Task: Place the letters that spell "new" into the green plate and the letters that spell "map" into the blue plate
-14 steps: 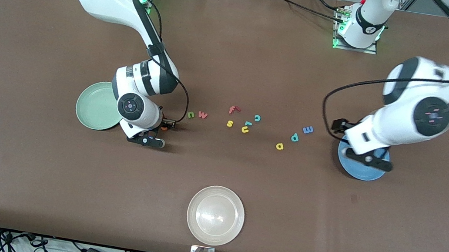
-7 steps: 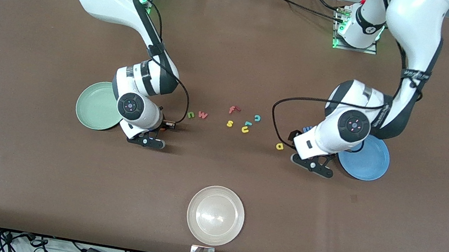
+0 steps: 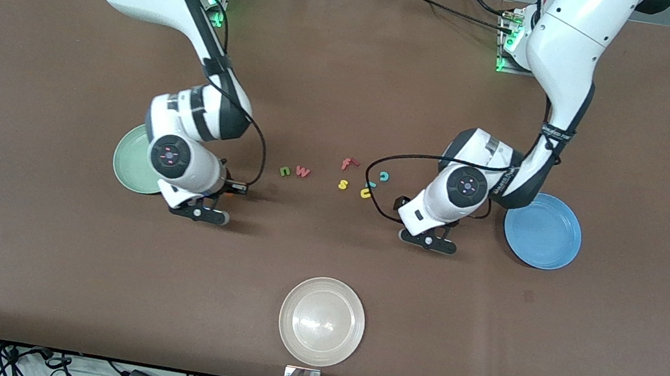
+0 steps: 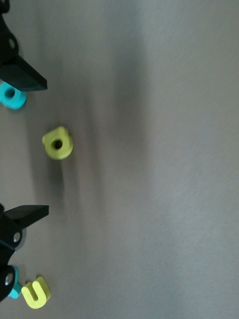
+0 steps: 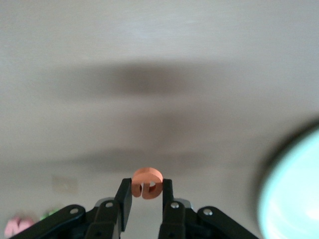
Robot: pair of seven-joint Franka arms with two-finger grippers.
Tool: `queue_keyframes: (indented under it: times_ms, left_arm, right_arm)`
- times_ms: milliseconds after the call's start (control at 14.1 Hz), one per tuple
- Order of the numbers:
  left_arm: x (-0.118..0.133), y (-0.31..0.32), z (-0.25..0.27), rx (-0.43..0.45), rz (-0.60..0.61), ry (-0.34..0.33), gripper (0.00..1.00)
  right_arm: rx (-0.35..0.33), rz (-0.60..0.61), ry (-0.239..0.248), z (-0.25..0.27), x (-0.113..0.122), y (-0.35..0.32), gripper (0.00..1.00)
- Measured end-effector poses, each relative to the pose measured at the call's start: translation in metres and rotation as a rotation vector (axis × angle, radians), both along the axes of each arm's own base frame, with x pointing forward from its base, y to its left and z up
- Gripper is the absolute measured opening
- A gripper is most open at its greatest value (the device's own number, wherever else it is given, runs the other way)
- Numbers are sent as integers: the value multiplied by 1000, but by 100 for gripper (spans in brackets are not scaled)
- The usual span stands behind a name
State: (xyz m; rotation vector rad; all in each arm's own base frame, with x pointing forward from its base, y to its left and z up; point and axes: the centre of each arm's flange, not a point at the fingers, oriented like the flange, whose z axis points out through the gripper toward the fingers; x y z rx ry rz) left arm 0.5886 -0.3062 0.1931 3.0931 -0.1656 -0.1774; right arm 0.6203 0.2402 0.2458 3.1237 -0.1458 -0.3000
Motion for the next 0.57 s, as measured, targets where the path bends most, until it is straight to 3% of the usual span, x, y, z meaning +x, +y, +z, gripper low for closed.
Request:
queue_keyframes:
  times_ms: [213,284,426,568]
  left_arm:
    - [-2,0,-6,16,-12,-16,99]
    - [-2,2,-9,16,-11,-26,94]
    - [-4,7,-15,13,-8,-43,74]
    - [-5,9,-20,11,-6,-52,67]
  right_arm:
    - [-9,14,41,21,-5,-72,29]
    - [-15,26,63,14,-10,-97,29]
    - [-24,46,106,-10,-22,-139,29]
    - [-19,62,131,-29,-32,-166,29]
